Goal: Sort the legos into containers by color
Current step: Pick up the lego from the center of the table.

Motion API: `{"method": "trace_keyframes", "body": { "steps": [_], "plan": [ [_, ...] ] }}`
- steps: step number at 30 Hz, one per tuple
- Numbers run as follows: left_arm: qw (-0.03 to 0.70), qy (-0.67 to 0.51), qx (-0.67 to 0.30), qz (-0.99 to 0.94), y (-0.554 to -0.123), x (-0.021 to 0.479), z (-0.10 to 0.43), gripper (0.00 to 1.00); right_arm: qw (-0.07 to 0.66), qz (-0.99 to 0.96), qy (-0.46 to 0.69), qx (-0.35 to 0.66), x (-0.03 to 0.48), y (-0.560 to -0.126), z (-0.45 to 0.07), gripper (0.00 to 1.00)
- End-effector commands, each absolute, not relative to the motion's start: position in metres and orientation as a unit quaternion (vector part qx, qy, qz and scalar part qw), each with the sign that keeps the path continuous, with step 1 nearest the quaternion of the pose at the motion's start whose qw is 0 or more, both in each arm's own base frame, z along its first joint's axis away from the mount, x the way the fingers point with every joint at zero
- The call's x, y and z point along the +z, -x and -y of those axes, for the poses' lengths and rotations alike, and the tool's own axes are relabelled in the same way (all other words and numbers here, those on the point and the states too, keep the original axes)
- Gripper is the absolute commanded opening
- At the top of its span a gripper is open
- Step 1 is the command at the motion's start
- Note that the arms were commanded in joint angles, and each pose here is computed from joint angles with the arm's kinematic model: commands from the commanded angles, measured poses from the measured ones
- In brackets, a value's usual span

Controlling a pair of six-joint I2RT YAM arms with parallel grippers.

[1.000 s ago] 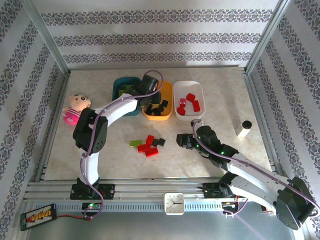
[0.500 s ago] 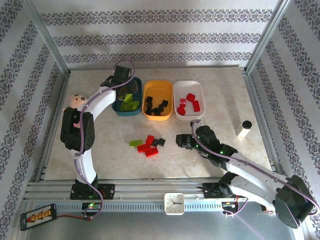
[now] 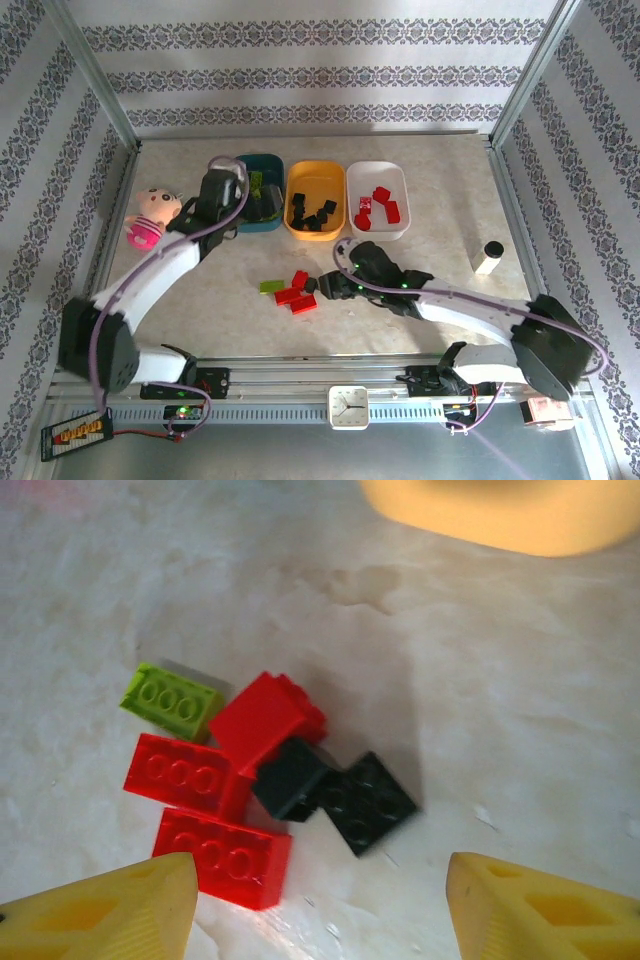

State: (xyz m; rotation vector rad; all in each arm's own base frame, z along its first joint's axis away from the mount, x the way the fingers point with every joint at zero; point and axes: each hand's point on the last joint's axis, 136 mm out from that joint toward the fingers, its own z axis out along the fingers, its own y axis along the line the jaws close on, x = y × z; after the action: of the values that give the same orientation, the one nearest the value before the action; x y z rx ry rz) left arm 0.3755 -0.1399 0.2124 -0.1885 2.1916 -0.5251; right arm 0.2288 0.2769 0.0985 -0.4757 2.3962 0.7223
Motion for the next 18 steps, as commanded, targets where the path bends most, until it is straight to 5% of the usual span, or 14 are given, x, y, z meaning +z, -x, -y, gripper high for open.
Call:
{"method": "trace_keyframes", "body": {
  "steps": [1, 10, 18],
  "plan": [
    [0.419, 0.090, -0.241, -0.871, -0.343, 0.196, 0.140, 1.00, 0.297, -0.884, 0.239, 0.270, 0.107, -0.237, -0.308, 0.66],
    [0.397, 0.148, -0.261, -0.868, -0.254, 0.154, 0.105, 1.00, 0.200, -0.890, 0.348, 0.218, 0.062, -0.249, -0.347, 0.64],
    [0.388, 0.160, -0.248, -0.873, -0.225, 0.137, 0.090, 1.00, 0.151, -0.889, 0.391, 0.185, 0.040, -0.248, -0.351, 0.67]
  ]
}}
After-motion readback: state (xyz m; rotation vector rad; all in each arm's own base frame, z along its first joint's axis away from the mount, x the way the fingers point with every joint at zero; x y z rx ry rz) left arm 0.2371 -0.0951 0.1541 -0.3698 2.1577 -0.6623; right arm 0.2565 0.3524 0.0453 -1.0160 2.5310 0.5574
